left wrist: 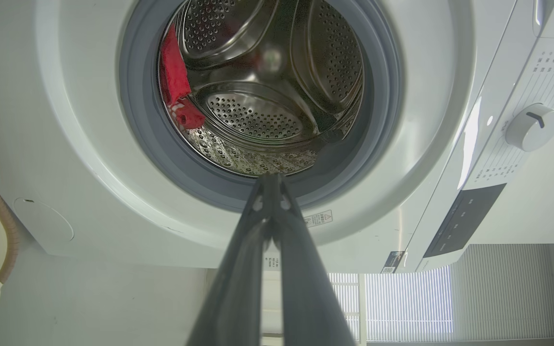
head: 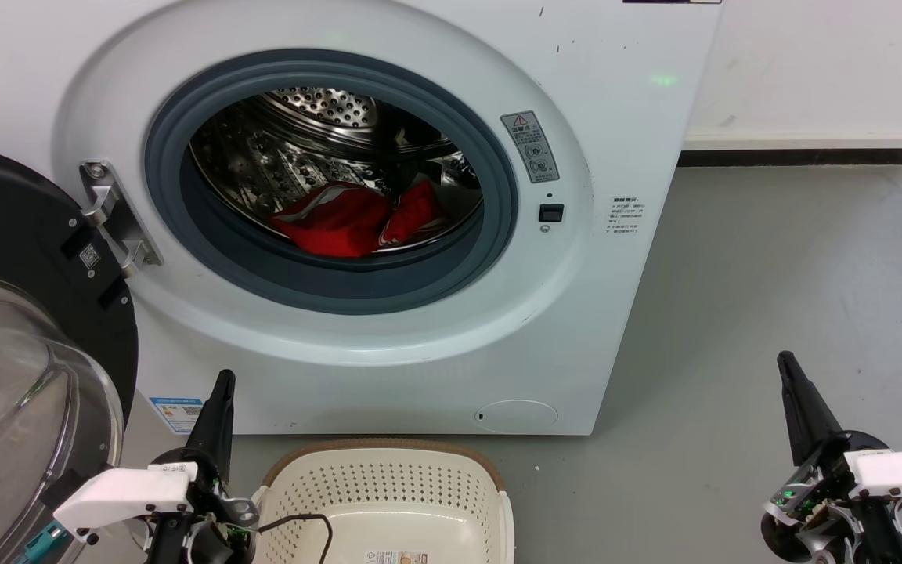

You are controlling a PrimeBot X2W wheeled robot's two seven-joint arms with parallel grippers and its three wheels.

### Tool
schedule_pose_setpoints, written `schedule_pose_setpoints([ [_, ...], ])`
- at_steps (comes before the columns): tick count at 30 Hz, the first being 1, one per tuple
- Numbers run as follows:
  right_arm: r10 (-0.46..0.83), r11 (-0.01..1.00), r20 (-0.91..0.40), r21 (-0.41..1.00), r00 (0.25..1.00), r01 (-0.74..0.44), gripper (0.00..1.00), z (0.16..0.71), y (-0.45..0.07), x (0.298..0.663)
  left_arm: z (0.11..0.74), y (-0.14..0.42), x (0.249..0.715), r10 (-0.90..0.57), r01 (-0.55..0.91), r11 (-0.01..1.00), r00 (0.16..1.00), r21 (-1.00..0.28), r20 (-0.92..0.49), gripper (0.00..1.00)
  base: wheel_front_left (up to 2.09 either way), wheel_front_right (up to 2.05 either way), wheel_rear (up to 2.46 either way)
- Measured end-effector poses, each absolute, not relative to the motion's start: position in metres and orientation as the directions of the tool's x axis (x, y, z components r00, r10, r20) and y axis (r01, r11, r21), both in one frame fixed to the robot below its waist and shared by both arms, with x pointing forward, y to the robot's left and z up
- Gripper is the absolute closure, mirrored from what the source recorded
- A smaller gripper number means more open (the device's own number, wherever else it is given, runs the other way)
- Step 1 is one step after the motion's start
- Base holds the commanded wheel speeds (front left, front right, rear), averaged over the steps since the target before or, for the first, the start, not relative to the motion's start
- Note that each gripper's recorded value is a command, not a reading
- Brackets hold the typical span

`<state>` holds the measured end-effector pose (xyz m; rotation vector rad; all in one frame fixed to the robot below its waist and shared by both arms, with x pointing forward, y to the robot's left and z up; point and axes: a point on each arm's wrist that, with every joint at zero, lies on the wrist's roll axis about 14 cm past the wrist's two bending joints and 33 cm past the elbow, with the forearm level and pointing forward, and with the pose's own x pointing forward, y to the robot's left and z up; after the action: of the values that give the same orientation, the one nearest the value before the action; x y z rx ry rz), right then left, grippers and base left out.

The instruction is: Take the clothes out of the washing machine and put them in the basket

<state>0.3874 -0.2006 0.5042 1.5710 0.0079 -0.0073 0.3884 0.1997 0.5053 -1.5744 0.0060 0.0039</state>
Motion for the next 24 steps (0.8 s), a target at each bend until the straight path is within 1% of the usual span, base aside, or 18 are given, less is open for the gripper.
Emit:
schedule_pose_setpoints([
  [14,0.0,0.0,-0.01,1.0,1.0,0.01,1.0,0.504,-0.201,0.387,0.505,0.2,0.388,-0.001,-0.006,-0.004,1.0,-1.0,-0.006,1.0,0.0,0.0,0.0],
  [15,0.0,0.0,-0.01,1.0,1.0,0.01,0.0,0.504,-0.201,0.387,0.505,0.2,0.388,-0.001,-0.006,-0.004,1.0,-1.0,-0.006,0.0,0.0,0.0,0.0],
  [20,-0.005,-0.004,-0.08,0.997,0.997,0.08,0.0,0.481,-0.202,0.377,0.481,0.199,0.377,0.002,-0.08,-0.01,0.997,-0.997,-0.08,0.0,0.0,0.0,0.0],
  [24,-0.02,0.009,-0.087,0.996,0.996,0.087,0.0,0.478,-0.203,0.375,0.481,0.202,0.376,0.018,-0.08,0.021,0.997,-0.997,-0.079,0.0,0.0,0.0,0.0],
])
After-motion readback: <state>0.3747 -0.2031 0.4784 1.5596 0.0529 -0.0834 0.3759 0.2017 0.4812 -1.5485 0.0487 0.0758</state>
